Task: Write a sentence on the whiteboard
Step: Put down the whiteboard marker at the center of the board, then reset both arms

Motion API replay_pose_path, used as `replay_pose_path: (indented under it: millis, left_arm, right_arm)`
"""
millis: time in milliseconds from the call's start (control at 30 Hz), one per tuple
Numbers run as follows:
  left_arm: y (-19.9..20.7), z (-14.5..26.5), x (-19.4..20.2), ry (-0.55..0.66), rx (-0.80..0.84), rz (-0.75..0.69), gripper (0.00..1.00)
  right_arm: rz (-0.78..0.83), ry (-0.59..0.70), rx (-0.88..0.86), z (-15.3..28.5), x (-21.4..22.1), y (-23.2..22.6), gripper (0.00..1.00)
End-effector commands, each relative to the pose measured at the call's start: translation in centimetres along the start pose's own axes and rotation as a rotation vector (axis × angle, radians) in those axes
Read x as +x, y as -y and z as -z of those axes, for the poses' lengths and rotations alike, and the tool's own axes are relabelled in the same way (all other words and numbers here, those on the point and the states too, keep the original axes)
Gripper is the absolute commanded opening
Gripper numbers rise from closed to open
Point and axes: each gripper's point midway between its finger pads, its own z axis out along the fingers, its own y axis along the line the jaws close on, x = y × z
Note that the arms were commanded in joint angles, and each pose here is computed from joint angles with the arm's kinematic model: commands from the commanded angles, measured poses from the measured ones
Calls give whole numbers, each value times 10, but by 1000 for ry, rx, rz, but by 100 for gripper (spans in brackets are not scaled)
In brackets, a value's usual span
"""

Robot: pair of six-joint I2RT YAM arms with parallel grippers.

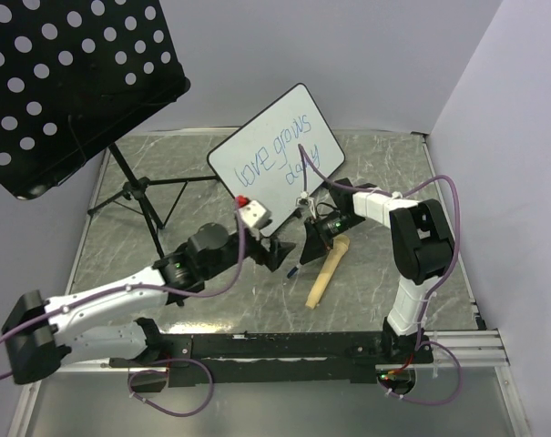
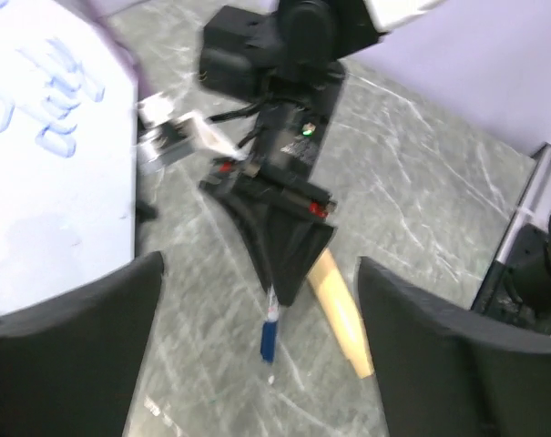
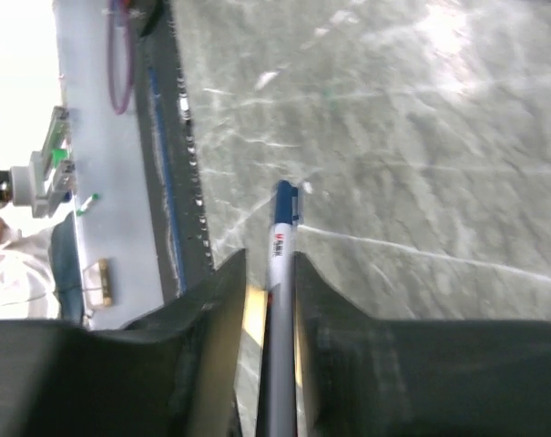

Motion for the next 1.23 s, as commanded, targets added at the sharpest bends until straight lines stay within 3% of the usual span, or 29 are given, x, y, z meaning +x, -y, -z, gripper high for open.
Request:
replay_pose_path:
  millis: [0, 67, 200, 233, 467, 500, 567, 600, 733, 933, 1200]
  left_arm:
    - [-24, 28, 11, 28, -126, 108, 98]
    - [-28, 43, 7, 55, -150, 168, 97]
    - [-28, 60, 13, 31, -154, 221, 97]
    - [-29, 63, 12, 29, -160, 228, 97]
    - [-35, 87, 4, 25, -215, 317, 97]
    - [-34, 90, 0, 28, -214, 334, 97]
    - [-32, 95, -10, 46, -204, 347, 97]
    - [-30, 97, -21, 65, -196, 359, 97]
    - [-35, 112, -41, 94, -229, 374, 97]
    - [-45, 136, -63, 123, -291, 378, 97]
    - [-51, 154, -65, 165, -313, 385, 97]
  right_arm:
    - [26, -1, 108, 4, -5, 15, 52]
    - [30, -6, 136, 6, -7, 18, 74]
    - [63, -4, 195, 12, -12, 21, 85]
    - [92, 1, 234, 19, -16, 20, 99]
    - [385, 116, 637, 92, -63, 0, 100]
    - [468, 182, 719, 112, -78, -17, 100]
    - [480, 255, 903, 145, -82, -17, 100]
    - [537, 377, 978, 168, -97, -40, 100]
    - [337, 703, 1142, 245, -85, -65, 100]
    - [189, 861, 1191, 268, -64, -110, 100]
    - [187, 950, 1299, 288, -50, -133, 100]
